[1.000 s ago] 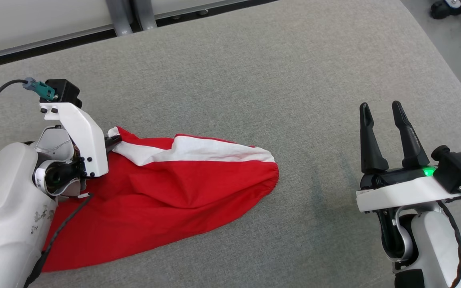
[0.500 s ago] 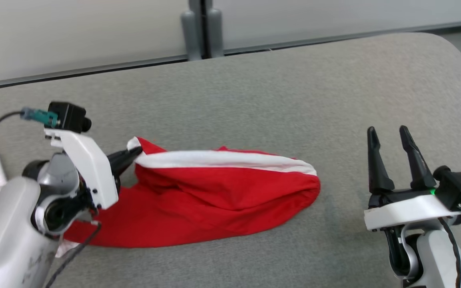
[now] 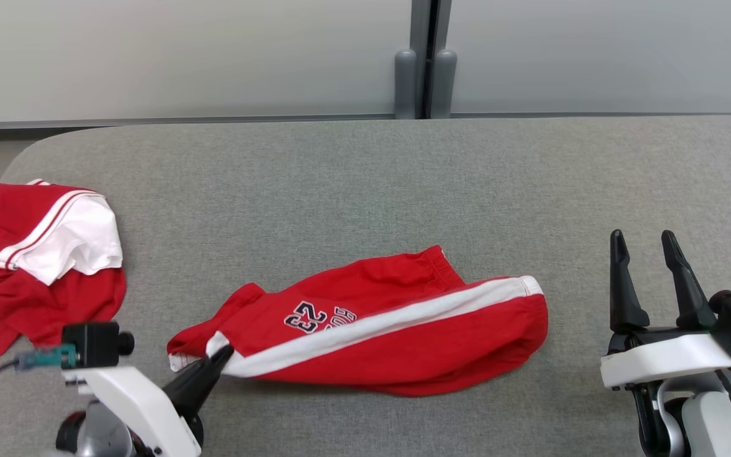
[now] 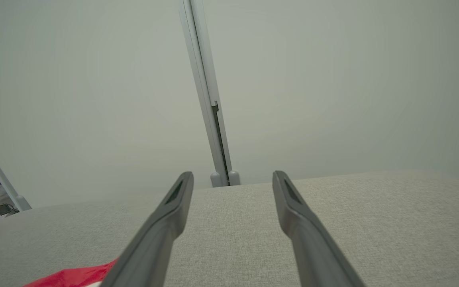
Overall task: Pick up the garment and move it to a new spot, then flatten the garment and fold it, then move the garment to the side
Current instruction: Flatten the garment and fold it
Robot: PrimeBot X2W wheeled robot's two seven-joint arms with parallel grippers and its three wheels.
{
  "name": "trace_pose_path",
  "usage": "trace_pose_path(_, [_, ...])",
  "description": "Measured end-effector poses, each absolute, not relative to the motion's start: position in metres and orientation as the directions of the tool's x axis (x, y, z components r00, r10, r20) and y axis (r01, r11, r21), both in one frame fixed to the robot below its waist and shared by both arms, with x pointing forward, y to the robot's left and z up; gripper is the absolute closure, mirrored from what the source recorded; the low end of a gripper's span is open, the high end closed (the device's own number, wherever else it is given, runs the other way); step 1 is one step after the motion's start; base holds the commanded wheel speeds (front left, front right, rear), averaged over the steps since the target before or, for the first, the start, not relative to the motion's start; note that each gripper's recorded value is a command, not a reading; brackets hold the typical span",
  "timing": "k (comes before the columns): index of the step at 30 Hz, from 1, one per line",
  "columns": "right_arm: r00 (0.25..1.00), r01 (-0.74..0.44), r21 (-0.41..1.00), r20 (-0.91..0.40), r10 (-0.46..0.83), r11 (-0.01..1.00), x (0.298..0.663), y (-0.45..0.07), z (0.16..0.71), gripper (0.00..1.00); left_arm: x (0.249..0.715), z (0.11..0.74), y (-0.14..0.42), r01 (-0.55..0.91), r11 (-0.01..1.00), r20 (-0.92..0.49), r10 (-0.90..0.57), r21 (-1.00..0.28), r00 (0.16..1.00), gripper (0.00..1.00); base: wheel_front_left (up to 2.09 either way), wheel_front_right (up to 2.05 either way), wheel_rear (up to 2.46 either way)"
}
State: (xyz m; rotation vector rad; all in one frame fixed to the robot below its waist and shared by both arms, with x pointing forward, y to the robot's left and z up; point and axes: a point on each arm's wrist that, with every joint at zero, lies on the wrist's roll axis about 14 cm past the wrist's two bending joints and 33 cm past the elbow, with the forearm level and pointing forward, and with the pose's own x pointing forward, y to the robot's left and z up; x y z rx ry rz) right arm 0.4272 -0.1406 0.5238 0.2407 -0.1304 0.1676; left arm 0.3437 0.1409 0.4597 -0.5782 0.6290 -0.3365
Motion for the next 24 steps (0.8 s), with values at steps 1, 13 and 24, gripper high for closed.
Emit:
trace_pose_path(1, [0.977,-0.186,0.226,0.148,0.155,0.956,0.427,-0.138,0.524,0.00,0.339,0.456,0.142,0.099,0.788,-0.455,-0.448,-0.608,0.770,1.00,0.00,0.00,0.00])
trace_pose_path(13, [0.976,-0.195,0.208,0.138,0.168,0.959,0.414,-0.139,0.523,0.00,0.328,0.442,0.142,0.042,0.762,-0.388,-0.375,-0.646,0.842,0.00,0.00,0.00,0.00])
trace_pose_path(24, [0.969,-0.214,0.204,0.166,0.181,0.955,0.401,-0.135,0.534,0.00,0.353,0.502,0.185,0.083,0.918,-0.087,-0.126,-0.387,0.988,0.00,0.00,0.00,0.00])
